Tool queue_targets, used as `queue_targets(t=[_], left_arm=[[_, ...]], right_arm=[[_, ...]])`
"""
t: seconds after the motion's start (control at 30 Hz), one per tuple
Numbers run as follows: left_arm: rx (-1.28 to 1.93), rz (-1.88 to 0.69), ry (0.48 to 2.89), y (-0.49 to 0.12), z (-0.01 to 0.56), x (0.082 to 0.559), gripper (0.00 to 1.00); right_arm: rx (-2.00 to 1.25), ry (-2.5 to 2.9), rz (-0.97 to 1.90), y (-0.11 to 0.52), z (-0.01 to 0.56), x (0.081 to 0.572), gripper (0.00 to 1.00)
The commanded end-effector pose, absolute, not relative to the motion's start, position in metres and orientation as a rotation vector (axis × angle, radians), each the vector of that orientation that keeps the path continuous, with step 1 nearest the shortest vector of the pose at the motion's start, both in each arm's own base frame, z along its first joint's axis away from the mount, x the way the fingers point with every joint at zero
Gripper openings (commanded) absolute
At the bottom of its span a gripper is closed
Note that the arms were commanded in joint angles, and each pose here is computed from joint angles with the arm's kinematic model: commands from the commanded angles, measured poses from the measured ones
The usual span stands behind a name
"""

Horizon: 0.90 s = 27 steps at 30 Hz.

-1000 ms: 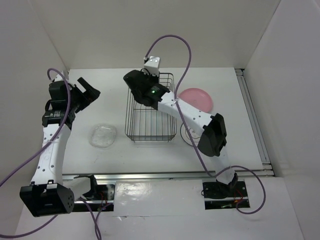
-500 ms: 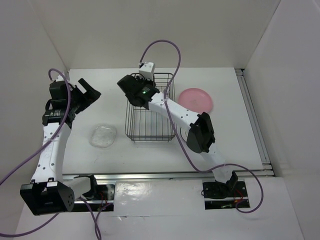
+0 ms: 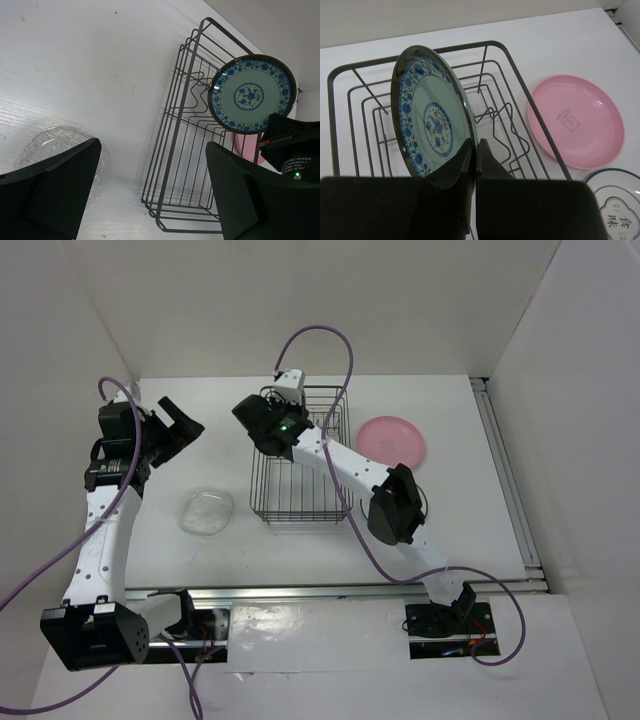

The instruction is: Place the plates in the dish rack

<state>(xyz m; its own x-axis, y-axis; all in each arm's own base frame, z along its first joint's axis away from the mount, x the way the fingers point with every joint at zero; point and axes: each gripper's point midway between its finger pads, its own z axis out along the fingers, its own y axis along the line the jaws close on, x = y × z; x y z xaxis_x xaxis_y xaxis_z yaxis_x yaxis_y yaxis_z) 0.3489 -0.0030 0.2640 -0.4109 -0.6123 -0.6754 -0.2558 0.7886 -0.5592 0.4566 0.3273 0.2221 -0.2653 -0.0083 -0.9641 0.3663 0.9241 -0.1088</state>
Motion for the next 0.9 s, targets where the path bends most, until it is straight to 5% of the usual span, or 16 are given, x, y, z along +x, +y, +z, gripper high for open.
queue_targets(t=[0.0,0.43,0.87], left_arm=[[-0.608,-0.483,1.944,-0.004,0.288,0.354,1.0],[-0.596,-0.503,1.949,-0.007,0.286,0.354,1.0],[-0.595,-0.507,1.939,-0.005,0.289,0.355,1.0]], right_arm=[[0.325,1.75,-0.311,0.339,0.237,0.463,0.0],[0.286,1.761,-0.299,0.35,0.225,0.469,0.0],[0.25,1.798,-0.273,0.36,0.206,0.472,0.17]])
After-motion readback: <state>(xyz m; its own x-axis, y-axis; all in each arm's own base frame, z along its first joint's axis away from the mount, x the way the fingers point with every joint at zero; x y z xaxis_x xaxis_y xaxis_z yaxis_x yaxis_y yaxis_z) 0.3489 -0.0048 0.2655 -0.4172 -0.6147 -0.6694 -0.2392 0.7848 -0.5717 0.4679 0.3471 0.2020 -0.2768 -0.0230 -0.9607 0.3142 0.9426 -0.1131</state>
